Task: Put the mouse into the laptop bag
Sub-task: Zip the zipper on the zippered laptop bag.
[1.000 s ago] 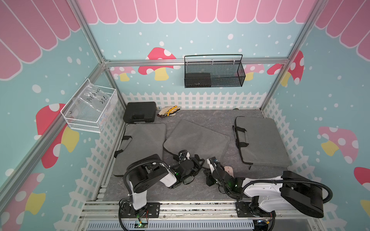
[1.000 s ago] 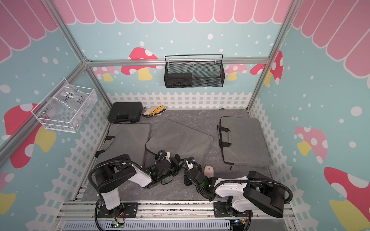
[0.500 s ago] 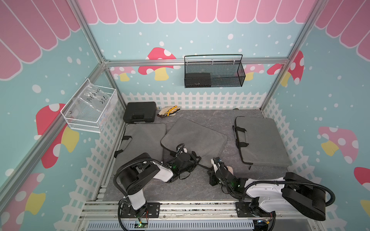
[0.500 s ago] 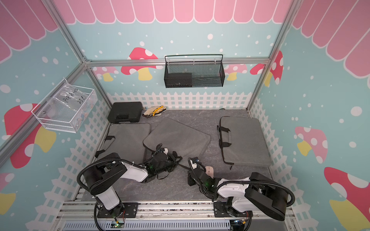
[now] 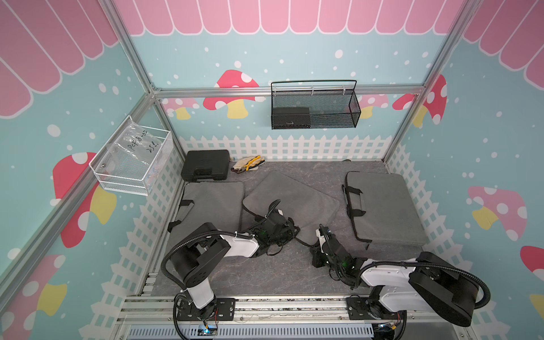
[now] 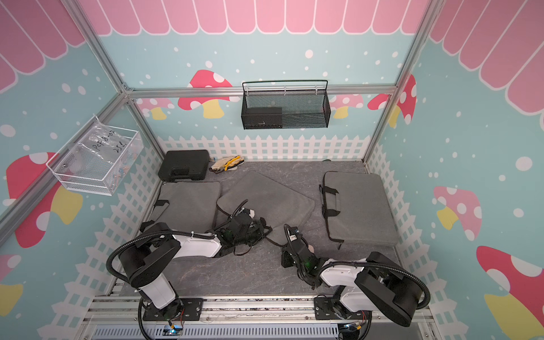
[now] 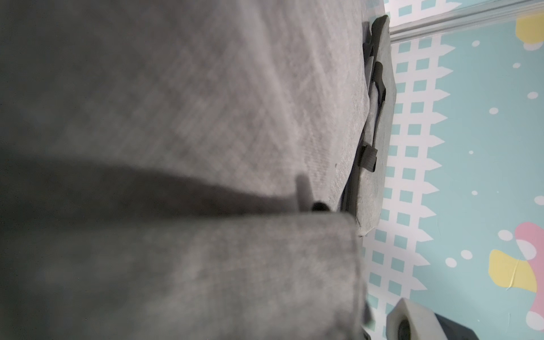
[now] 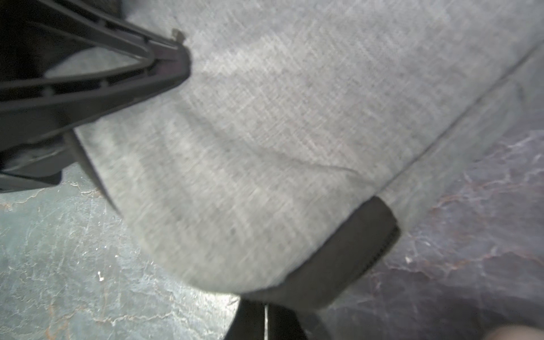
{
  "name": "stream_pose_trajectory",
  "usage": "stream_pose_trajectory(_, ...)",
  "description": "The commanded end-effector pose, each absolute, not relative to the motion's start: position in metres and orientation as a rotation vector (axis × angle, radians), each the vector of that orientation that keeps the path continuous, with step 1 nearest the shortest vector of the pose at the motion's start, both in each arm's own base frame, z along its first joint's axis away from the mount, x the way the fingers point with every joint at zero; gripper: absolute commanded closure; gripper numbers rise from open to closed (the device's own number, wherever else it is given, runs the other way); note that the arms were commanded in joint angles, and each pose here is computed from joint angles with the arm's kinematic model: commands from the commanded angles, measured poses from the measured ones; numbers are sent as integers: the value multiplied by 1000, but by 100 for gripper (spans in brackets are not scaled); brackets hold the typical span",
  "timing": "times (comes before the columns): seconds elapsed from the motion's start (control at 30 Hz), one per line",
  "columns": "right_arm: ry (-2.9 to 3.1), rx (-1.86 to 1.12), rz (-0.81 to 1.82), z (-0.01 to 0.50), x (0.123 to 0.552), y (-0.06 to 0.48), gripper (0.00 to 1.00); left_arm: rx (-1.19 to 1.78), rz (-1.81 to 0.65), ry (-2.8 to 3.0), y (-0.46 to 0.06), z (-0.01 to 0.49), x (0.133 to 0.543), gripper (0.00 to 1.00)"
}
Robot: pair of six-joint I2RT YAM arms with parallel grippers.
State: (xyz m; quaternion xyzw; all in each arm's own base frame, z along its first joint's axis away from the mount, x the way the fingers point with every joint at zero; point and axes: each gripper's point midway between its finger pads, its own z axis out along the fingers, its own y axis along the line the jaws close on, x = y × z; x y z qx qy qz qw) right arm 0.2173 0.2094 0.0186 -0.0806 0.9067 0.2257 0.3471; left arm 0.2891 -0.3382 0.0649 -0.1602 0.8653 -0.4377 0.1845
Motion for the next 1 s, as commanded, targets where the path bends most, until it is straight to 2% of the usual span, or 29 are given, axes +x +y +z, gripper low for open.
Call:
stream_pose_trajectory(0.0, 2400, -165, 456, 6, 224, 188, 100, -277, -1270, 2448, -348, 90, 280, 100)
stream_pose_trajectory(0.23, 2388, -184, 433, 9, 226, 184, 100, -176, -1164, 2535, -346, 78, 280, 100)
stream_pose_trajectory(0.43, 2324, -391, 626, 29, 212, 214, 100, -204, -1045, 2579, -330, 66, 292, 99)
stream_pose_trajectory(0.53, 2306, -432, 675, 35, 208, 224, 100, -213, -981, 2599, -324, 61, 294, 80)
stream_pose_trajectory(0.6, 2298, -444, 683, 37, 207, 230, 100, -230, -953, 2620, -321, 58, 293, 58)
stream_pose_trajectory(0.63, 2292, -456, 689, 38, 208, 234, 100, -244, -938, 2631, -319, 56, 292, 52)
stream_pose_trajectory(0.7, 2284, -492, 686, 41, 209, 245, 100, -265, -912, 2646, -316, 53, 291, 47)
stream_pose_trajectory(0.97, 2270, -544, 696, 47, 214, 279, 100, -323, -973, 2637, -334, 59, 261, 40)
